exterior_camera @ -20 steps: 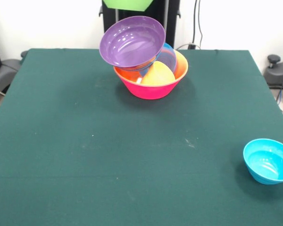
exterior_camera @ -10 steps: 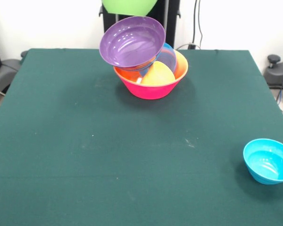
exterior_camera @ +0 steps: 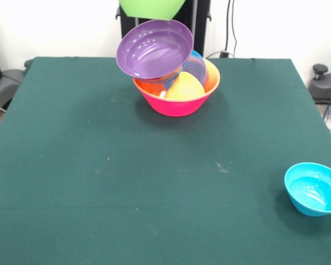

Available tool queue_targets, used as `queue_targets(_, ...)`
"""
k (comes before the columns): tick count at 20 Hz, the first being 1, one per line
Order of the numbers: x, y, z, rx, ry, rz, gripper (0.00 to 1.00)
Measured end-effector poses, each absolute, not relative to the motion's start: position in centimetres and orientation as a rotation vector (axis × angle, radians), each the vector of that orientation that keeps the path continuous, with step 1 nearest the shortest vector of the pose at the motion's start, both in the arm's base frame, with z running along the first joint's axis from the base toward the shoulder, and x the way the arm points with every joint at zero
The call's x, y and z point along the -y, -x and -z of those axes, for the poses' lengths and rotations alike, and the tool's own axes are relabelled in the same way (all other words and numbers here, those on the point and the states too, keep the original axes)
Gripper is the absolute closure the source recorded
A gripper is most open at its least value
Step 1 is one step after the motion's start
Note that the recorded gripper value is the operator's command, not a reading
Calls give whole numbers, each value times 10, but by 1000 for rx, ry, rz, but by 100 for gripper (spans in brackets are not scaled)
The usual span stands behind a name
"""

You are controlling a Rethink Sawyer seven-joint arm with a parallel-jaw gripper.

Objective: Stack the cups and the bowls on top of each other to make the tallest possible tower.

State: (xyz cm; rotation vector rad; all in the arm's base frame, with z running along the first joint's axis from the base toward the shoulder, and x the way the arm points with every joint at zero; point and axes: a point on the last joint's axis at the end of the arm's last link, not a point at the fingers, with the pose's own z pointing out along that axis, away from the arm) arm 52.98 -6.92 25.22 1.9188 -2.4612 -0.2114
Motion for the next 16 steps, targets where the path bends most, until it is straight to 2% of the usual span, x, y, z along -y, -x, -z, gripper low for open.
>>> queue_targets(16,75,-522,-233,2480,-1873,147,100)
